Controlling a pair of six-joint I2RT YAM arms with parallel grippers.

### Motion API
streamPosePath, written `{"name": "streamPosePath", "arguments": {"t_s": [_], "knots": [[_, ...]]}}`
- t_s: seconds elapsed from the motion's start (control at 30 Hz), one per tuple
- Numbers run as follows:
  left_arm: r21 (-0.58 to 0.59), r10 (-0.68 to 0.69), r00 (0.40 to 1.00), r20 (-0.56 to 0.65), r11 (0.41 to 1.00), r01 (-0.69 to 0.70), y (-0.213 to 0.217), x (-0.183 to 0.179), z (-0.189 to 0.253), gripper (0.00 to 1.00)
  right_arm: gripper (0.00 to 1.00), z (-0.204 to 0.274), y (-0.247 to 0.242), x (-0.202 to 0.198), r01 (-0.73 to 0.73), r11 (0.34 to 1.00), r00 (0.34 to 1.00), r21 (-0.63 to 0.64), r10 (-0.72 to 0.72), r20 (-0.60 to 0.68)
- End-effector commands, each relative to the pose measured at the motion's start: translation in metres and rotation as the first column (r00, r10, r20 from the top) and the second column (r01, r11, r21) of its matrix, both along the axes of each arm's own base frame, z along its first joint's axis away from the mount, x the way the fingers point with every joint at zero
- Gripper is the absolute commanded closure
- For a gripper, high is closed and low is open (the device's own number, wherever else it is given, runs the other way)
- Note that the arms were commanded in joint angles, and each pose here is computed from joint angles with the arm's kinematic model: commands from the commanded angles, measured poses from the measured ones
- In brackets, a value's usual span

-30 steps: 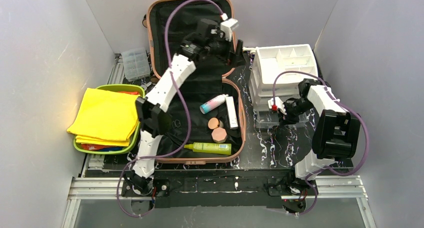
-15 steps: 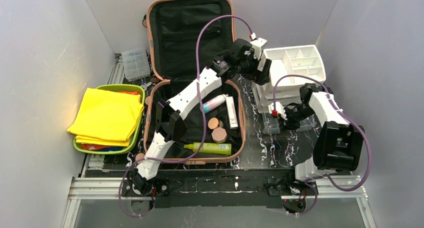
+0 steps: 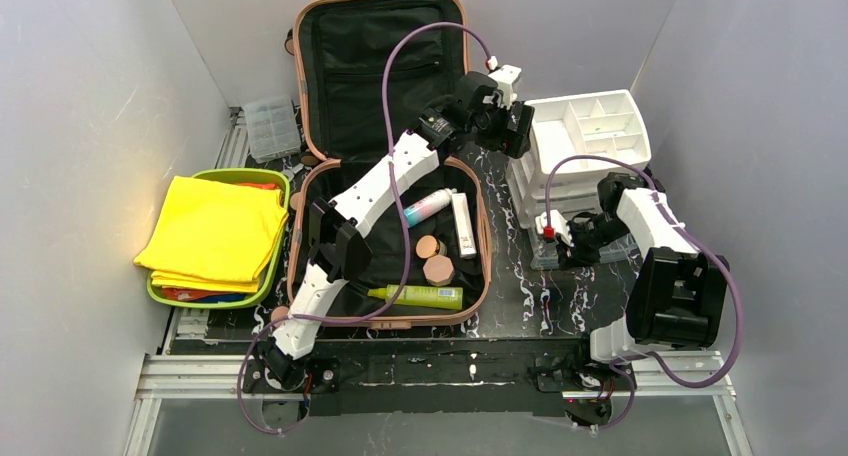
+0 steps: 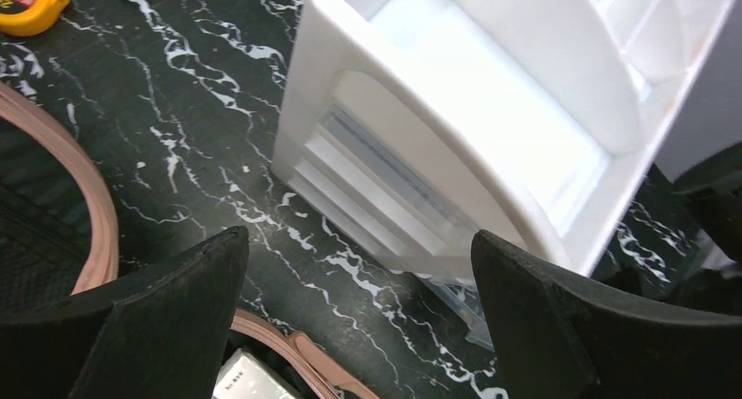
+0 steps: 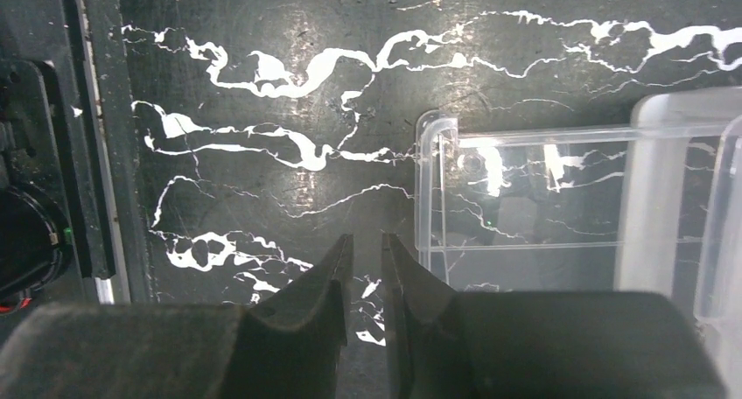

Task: Open, take out, and arrange the luggage
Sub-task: Open the drawer in the storage box, then move the storage box to the center of the board.

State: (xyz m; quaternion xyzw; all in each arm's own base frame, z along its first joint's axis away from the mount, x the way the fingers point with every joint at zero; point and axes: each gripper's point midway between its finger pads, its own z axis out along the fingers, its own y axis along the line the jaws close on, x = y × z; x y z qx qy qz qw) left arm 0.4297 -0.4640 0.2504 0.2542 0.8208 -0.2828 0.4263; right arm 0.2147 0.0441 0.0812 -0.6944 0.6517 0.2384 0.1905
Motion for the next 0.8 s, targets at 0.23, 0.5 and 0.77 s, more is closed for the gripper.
{"name": "streamPosePath", "arguments": {"t_s": [0.23,0.5,0.77], "knots": [[-0.192,-0.177,0.979,0.097,0.962,0.193,-0.001,-0.046,0.107,0.02,0.70,0.026,0.009,0.066,0.079,0.994,0.979,0.071,-0.091,0.181],[-0.135,-0.193,0.979,0.059,0.971,0.200,-0.006,-0.041,0.071,0.02,0.74,0.016,0.032,0.119,0.044,0.999,0.977,0.017,-0.047,0.210],[-0.081,-0.169,0.981,0.097,0.981,0.177,0.001,-0.032,0.067,0.02,0.76,0.011,0.058,0.140,0.051,0.998,0.976,0.041,-0.058,0.209]]}}
